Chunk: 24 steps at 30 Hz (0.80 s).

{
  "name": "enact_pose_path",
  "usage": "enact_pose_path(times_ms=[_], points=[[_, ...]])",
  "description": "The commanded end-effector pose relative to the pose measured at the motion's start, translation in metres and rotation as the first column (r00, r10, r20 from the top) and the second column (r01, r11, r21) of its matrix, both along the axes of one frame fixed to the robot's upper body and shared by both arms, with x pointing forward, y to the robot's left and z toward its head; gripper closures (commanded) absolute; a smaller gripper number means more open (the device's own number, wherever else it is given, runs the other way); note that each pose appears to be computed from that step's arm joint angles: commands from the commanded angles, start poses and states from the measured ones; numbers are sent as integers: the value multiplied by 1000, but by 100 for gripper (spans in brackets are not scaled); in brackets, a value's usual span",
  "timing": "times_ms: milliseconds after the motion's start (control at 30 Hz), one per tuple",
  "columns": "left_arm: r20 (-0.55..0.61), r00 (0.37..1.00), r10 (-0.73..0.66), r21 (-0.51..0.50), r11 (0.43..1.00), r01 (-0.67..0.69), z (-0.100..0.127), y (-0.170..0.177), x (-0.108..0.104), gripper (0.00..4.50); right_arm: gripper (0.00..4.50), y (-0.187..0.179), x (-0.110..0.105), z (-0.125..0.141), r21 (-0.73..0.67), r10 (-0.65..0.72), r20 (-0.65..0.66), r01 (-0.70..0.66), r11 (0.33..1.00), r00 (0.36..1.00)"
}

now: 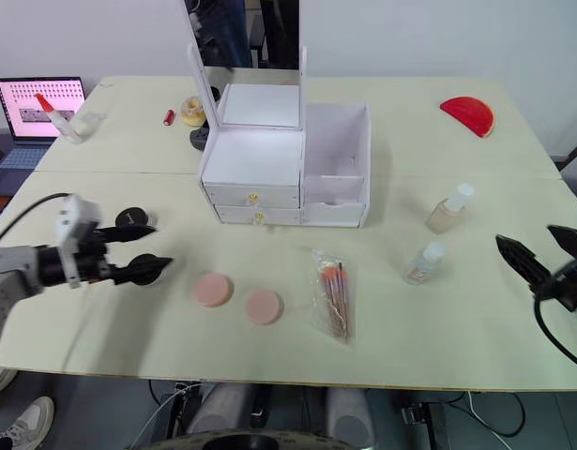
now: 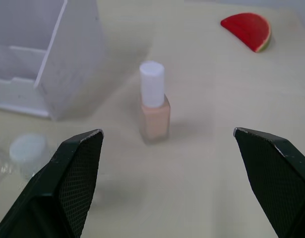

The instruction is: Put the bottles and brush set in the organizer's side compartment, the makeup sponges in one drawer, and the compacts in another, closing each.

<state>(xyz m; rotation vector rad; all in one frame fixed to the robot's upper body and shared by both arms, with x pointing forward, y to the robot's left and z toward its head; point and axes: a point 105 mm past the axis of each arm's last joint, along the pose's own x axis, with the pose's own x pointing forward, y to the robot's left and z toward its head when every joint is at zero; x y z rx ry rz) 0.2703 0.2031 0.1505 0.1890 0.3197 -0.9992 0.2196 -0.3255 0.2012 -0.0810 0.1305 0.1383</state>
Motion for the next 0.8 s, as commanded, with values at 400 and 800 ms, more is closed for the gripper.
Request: enact_pose_path(times_ms=[400,800], points=[[73,948,-311,58,950,307,78,-81,-17,1,4,32,55,-2,20,-65,10,65,998,998],[-2,933,-360,27,933,360,66,-87,-30,1,4,35,92,-9,-22,-43,14,43,999,999]])
